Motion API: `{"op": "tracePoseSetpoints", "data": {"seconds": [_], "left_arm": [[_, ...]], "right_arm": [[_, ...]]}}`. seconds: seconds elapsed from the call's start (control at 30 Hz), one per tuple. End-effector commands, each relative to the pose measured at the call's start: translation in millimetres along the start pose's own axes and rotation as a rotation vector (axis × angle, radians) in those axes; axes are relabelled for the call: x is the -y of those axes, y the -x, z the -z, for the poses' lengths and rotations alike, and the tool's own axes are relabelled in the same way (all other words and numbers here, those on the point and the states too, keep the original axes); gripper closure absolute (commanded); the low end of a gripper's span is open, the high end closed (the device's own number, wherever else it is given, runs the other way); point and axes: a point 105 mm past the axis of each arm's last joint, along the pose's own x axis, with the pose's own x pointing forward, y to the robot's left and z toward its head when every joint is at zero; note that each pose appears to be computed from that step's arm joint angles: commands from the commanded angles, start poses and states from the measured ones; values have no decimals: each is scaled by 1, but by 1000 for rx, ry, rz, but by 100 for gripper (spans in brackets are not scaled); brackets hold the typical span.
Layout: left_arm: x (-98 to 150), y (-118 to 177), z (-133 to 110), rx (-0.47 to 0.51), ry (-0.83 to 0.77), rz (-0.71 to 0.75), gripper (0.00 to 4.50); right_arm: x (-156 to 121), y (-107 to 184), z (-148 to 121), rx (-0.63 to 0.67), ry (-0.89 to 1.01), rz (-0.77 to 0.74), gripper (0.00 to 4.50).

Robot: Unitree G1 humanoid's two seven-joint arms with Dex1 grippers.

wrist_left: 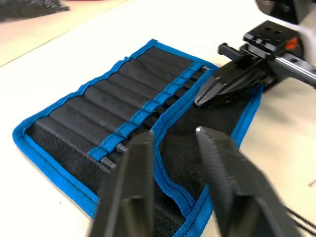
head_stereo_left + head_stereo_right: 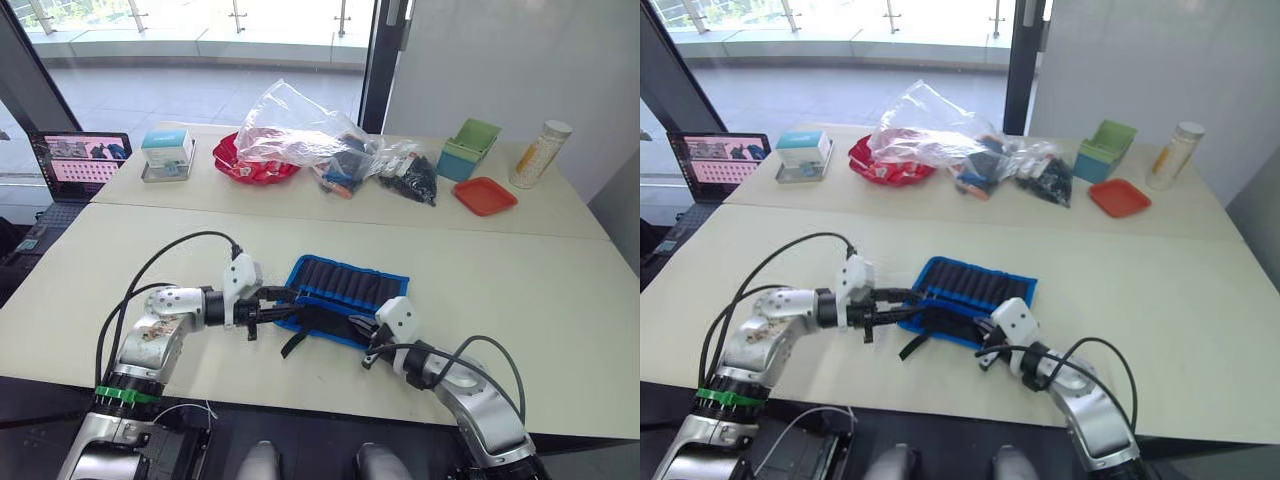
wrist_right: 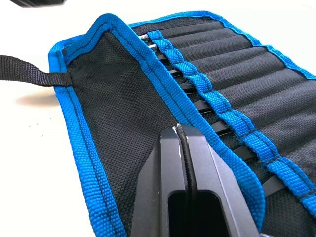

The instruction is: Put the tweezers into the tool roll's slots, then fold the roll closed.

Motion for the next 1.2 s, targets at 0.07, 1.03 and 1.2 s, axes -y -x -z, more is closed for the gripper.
{"op": "tracePoseSetpoints", "data": {"seconds": [0.07, 1.03, 1.2], "left_arm": [[7, -18, -9, 38, 13, -18, 449], [7, -10, 24, 135, 292, -163, 449], [7, 32, -19, 235, 178, -126, 449]], "right_arm": [[-1, 2, 17, -74, -4, 1, 450], [20, 44, 2, -54, -14, 217, 450], [24, 57, -22, 20, -70, 183, 450]]}}
